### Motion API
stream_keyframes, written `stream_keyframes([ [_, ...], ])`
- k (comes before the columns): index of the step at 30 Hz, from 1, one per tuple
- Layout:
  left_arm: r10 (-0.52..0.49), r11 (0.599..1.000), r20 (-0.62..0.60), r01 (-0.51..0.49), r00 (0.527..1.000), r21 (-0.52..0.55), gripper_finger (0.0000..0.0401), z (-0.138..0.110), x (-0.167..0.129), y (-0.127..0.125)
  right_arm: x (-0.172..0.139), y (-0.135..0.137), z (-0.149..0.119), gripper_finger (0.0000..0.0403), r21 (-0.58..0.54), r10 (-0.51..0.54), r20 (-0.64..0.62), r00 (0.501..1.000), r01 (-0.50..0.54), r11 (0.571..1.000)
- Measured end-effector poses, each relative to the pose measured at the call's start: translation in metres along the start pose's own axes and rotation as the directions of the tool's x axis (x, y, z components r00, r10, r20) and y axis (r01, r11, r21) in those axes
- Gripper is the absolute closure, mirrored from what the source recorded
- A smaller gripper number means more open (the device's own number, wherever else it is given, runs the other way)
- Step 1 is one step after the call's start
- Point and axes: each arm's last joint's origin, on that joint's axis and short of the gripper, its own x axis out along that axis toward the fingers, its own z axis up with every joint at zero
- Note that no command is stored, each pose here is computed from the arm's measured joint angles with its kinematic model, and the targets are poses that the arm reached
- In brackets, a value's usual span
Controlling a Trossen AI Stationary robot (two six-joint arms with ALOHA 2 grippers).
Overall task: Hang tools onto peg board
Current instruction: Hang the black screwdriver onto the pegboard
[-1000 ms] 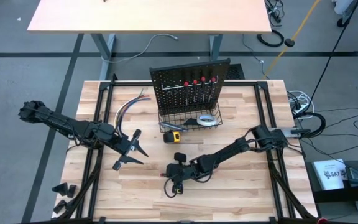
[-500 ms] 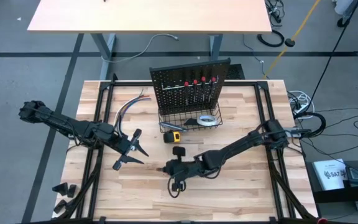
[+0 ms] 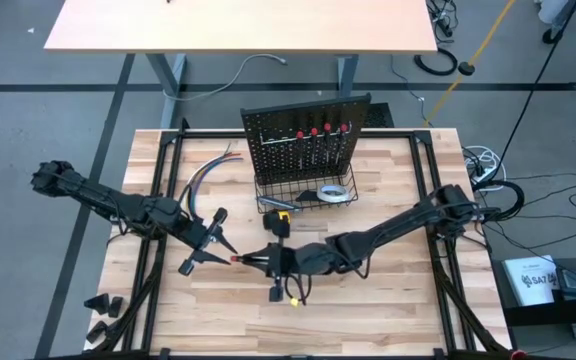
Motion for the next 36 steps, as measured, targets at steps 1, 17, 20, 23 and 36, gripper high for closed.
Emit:
stream_keyframes([
  [1,-0.002,1.000,0.000,0.002,1.000,0.005,0.0262,0.000,0.000,0.000,0.000,0.000,0.000,0.0369,-0.008,-0.001,0.002,1.000,0.001,1.000],
  [17,-0.011,0.998,0.032,0.010,0.999,0.054,0.0397,0.003,0.000,-0.002,0.009,-0.010,-0.004,0.0369,-0.005,0.003,0.013,1.000,-0.003,1.000],
  [20,-0.015,0.998,0.034,0.013,0.999,0.055,0.0397,0.003,0.001,-0.003,0.014,-0.012,-0.011,0.0369,0.003,0.000,-0.005,1.000,0.000,1.000],
  [23,-0.029,0.998,0.038,0.027,0.999,0.056,0.0397,0.003,0.002,-0.003,0.017,-0.016,-0.012,0.0369,0.015,0.055,0.001,0.998,-0.055,0.998],
  [36,-0.038,0.998,0.023,0.036,0.999,0.058,0.0397,-0.002,0.013,-0.002,0.022,-0.021,-0.016,0.0369,0.049,0.148,0.002,0.989,-0.148,0.988],
])
